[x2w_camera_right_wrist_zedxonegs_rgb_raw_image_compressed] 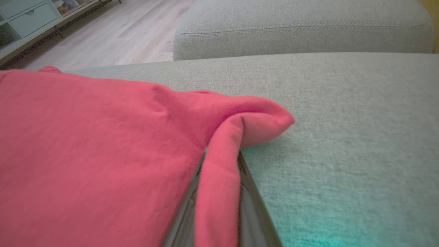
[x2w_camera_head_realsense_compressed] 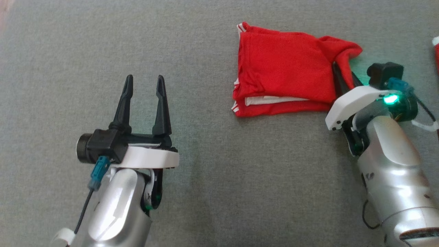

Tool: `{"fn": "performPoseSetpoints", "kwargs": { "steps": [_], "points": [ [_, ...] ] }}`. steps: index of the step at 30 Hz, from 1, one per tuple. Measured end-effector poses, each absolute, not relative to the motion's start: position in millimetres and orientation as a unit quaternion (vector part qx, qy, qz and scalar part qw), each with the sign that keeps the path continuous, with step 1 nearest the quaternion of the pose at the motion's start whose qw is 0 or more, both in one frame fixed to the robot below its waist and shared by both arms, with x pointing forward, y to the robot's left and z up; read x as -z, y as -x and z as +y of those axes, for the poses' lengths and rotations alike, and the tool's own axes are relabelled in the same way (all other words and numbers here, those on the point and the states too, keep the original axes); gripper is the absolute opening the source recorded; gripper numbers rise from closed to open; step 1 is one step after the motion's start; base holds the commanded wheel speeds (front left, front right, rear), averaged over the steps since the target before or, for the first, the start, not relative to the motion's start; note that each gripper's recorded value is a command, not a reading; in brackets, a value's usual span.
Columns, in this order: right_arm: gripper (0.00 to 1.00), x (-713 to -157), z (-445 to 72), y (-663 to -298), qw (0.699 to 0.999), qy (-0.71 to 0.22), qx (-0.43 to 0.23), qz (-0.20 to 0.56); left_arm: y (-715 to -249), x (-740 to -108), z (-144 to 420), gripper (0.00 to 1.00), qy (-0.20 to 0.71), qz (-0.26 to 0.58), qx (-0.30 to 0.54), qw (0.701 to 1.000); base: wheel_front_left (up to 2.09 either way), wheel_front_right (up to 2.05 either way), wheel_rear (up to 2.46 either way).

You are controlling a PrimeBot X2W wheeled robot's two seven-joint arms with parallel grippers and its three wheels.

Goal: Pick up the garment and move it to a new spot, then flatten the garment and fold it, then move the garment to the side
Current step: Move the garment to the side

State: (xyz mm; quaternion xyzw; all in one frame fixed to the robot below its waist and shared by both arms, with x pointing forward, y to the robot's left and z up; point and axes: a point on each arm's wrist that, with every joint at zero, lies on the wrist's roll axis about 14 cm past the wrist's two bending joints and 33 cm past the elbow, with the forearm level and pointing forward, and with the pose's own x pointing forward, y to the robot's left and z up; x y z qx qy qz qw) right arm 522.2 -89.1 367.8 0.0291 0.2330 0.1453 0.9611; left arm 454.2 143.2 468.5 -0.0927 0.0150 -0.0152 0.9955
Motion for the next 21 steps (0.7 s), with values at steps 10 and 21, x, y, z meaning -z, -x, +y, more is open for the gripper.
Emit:
{"fn": "performPoseSetpoints", "kwargs": {
  "steps": [10,21],
  "points": [
    [0.0,-407,-130,-511,0.977,0.057,-0.142,0.149,-458,-494,119,1.0,0.102,-0.016,0.049,0.993,0.0,0.0,0.0],
    [0.0,-453,-225,-502,0.971,0.185,-0.097,0.112,-461,-497,81,1.0,0.106,-0.019,0.099,0.989,0.0,0.0,0.0]
  ]
}}
